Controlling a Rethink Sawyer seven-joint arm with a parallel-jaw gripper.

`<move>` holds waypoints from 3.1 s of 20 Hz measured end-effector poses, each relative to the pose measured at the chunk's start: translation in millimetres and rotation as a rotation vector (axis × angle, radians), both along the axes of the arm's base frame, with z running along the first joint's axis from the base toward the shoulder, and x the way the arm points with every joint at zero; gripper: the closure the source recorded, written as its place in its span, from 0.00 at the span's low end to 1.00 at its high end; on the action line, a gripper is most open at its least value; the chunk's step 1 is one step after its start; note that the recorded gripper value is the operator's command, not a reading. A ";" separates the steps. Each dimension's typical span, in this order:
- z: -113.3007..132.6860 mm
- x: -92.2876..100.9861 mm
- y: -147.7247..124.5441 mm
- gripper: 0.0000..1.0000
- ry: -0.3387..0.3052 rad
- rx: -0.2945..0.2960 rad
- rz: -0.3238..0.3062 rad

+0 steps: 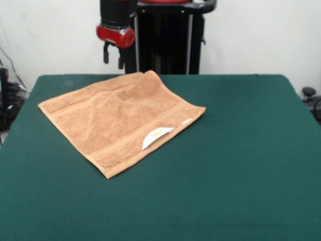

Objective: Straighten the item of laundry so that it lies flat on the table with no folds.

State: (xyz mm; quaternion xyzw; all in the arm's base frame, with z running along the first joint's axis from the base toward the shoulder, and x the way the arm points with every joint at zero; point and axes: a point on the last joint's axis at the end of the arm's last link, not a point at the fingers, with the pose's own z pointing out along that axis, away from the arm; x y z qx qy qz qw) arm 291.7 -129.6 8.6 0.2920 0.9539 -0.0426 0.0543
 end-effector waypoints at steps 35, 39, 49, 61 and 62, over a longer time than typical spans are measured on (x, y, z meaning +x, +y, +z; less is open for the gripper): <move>-29.9 0.2 -10.9 0.00 0.085 0.013 0.520; -32.8 -8.7 1.1 0.00 0.115 0.015 0.556; -37.1 -9.0 23.5 0.00 0.138 0.010 0.576; -27.3 4.2 5.6 0.00 0.089 -0.008 0.515; -26.9 5.5 5.9 0.00 0.088 -0.010 0.514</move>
